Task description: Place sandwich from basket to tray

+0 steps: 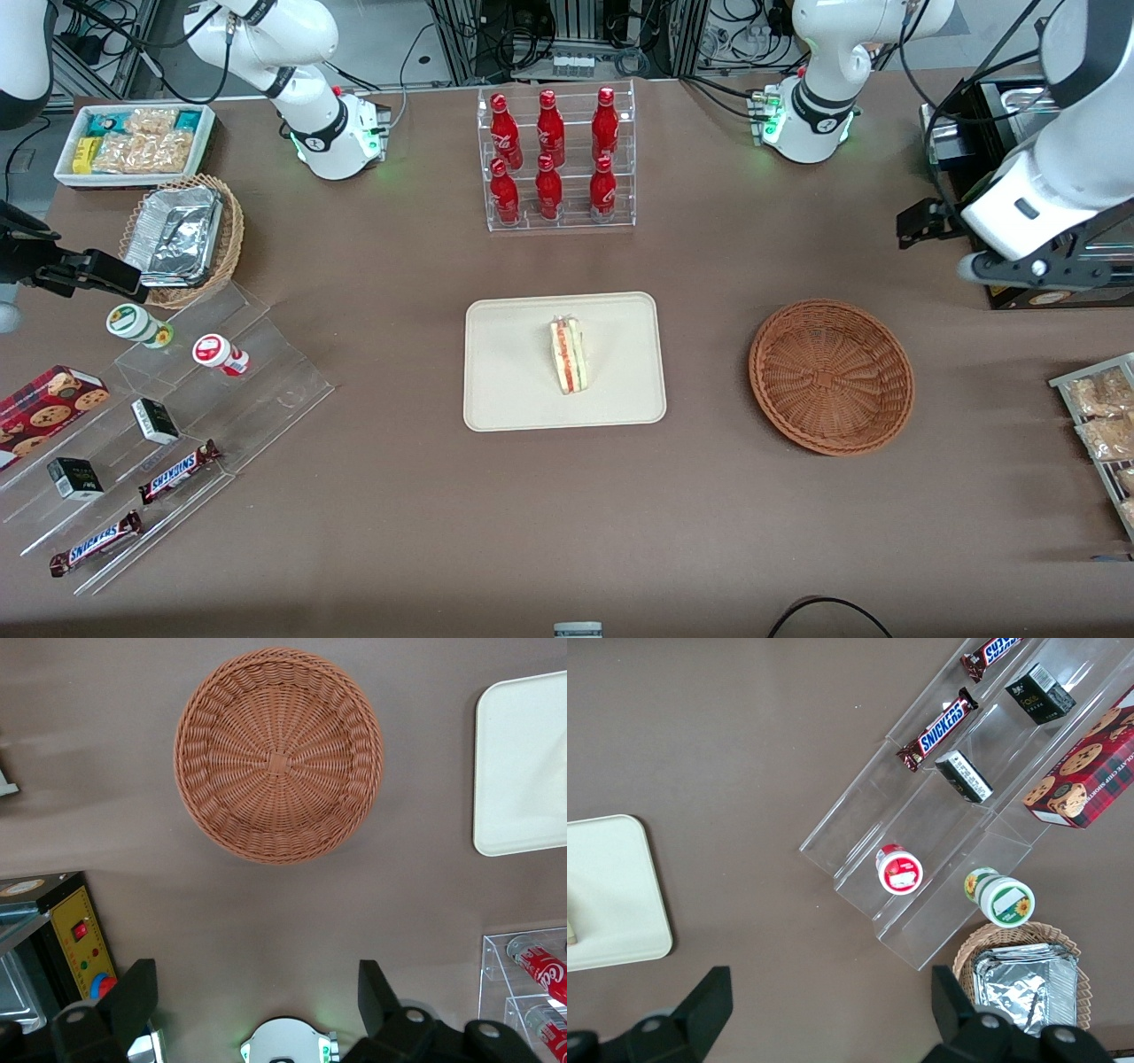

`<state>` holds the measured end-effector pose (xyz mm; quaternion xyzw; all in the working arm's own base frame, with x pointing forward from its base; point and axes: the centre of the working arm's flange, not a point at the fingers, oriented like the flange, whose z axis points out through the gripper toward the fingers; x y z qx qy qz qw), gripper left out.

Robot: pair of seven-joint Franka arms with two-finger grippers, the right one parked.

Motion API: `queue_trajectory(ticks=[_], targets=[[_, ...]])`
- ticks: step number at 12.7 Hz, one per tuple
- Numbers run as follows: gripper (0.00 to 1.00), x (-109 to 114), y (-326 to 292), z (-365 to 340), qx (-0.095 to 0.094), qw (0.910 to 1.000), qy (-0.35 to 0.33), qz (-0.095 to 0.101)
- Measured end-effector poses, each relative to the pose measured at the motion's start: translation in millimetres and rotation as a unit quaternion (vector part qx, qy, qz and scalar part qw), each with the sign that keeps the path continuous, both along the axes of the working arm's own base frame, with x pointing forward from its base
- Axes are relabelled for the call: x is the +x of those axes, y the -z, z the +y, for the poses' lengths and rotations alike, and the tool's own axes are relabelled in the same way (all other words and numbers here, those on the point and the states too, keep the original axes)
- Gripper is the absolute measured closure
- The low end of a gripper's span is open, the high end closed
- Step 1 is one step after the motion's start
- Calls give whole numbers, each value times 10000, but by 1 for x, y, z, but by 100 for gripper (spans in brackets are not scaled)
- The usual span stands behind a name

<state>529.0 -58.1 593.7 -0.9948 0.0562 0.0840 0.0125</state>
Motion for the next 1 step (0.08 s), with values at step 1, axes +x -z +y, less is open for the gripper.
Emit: queue_trajectory(ticks=[1], targets=[[0, -3, -5, 0, 2, 10000, 1, -38]])
